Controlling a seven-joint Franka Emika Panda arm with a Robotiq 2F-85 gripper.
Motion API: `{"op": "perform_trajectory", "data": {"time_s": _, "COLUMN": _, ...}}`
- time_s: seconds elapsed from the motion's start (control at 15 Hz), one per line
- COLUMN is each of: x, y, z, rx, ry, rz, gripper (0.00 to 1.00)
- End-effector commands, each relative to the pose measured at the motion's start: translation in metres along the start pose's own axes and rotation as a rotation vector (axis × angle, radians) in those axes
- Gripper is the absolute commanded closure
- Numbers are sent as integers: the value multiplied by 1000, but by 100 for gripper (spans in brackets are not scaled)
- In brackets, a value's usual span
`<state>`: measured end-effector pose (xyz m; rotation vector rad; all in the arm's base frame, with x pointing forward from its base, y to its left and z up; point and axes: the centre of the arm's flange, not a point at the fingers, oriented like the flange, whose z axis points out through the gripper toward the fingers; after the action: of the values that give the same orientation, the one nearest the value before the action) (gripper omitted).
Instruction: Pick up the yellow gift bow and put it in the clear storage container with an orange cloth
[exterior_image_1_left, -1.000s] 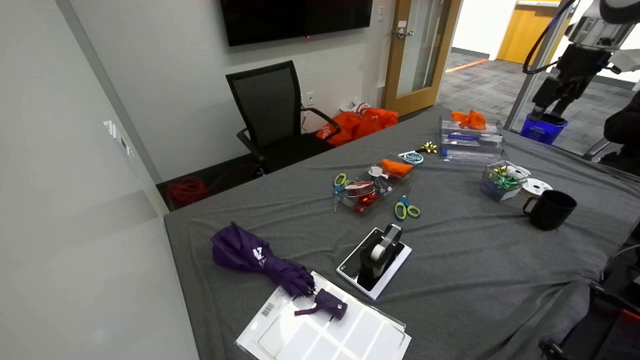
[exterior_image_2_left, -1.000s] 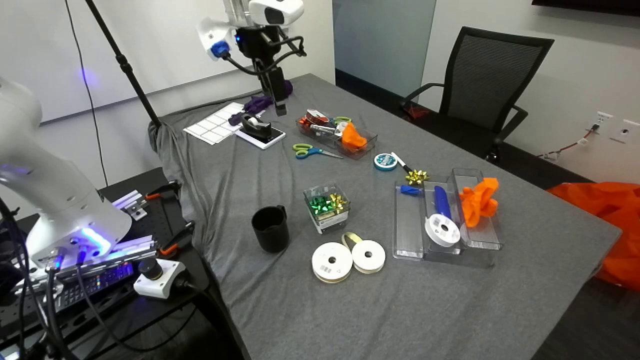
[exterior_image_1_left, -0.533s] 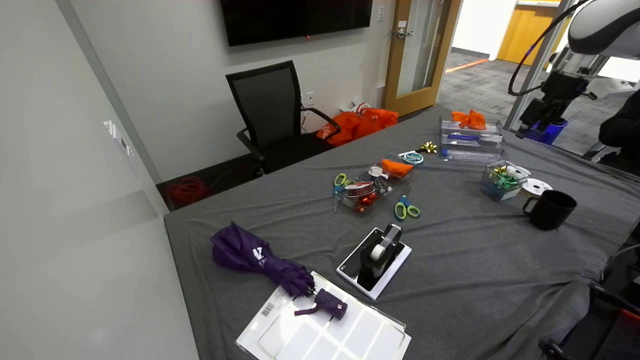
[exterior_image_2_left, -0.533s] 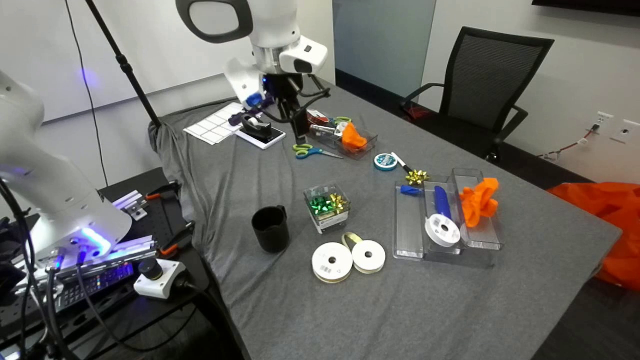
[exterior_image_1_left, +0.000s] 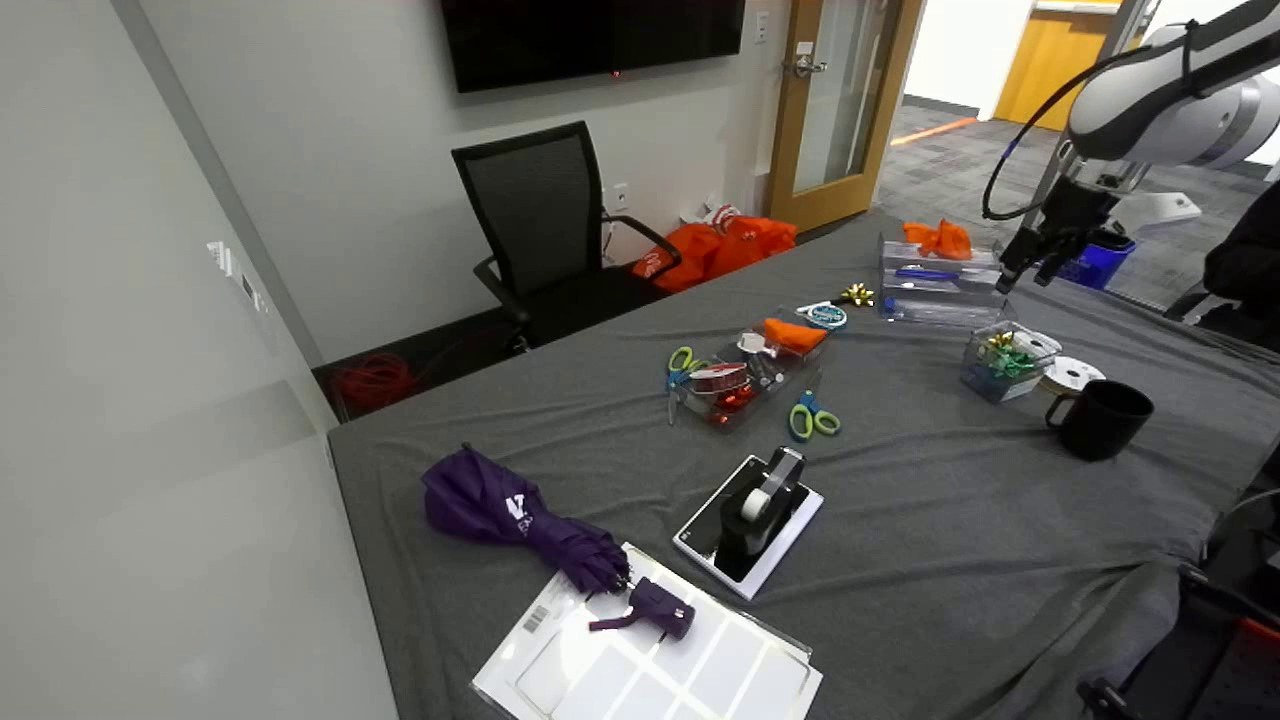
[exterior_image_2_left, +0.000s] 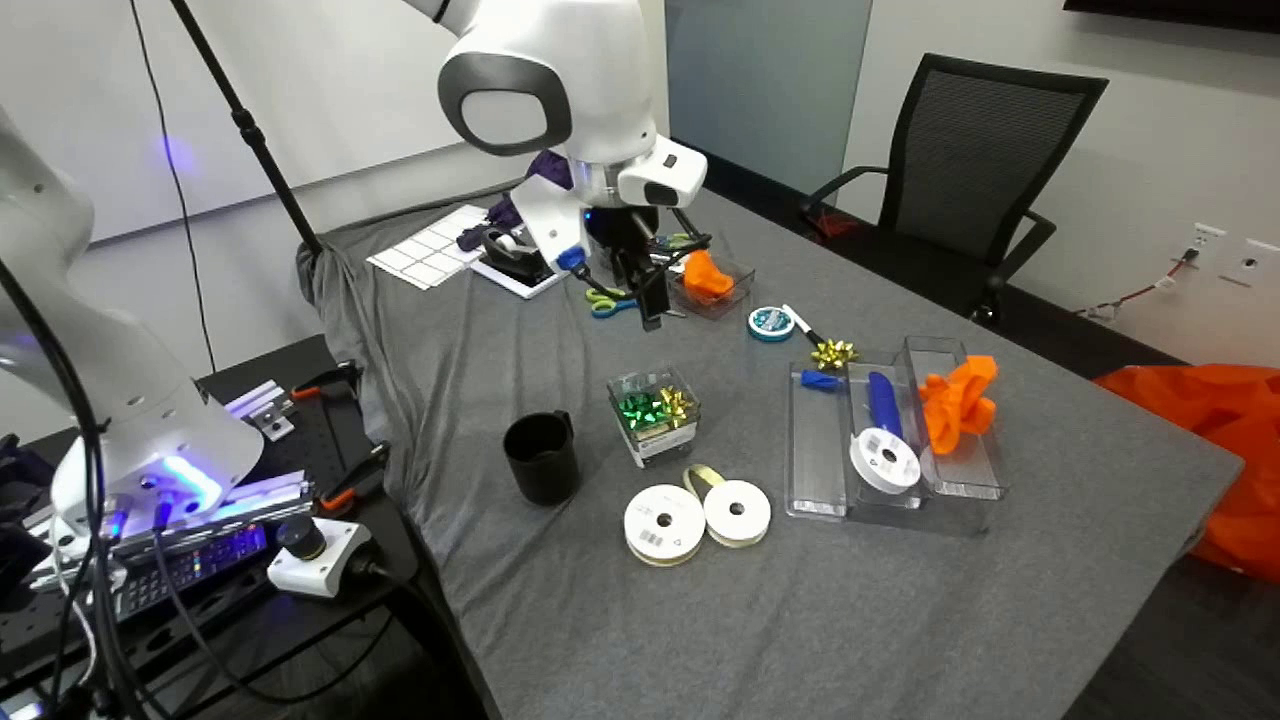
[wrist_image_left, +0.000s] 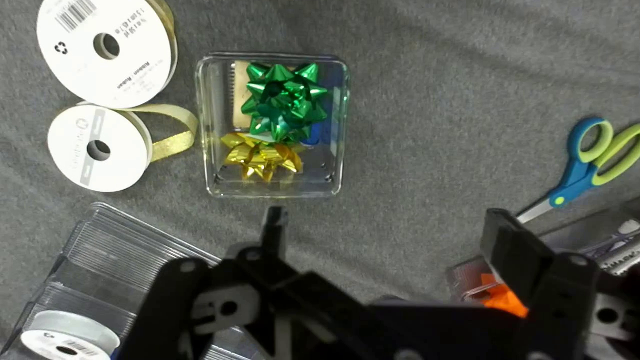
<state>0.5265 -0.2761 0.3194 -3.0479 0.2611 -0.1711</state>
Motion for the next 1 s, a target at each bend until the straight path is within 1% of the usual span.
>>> {"op": "perform_trajectory", "data": {"time_s": 0.0, "x": 19, "y": 18, "z": 18, "rx": -39, "ry": 9, "rz": 18, "gripper": 26}}
{"op": "perform_trajectory", "data": {"time_s": 0.4, "x": 21, "y": 47, "z": 32, "rx": -98, "ry": 4, "rz": 19, "gripper": 69}}
{"op": "perform_trajectory", "data": {"time_s": 0.53, "x": 17, "y": 59, "z": 38, "rx": -118, "ry": 6, "rz": 10, "gripper": 82}}
{"op": "perform_trajectory", "data": {"time_s": 0.6, "x": 15, "y": 65, "z": 40, "rx": -129, "ry": 7, "rz": 8, "gripper": 85}}
{"op": "perform_trajectory", "data": {"time_s": 0.73, "x": 12, "y": 76, "z": 45, "rx": -155, "ry": 4, "rz": 1, "gripper": 99}}
{"op": "perform_trajectory", "data": {"time_s": 0.8, "x": 9, "y": 64, "z": 37, "rx": -135, "ry": -4, "rz": 17, "gripper": 86}}
{"op": "perform_trajectory", "data": {"time_s": 0.93, "x": 7, "y": 71, "z": 41, "rx": -146, "ry": -8, "rz": 19, "gripper": 98}}
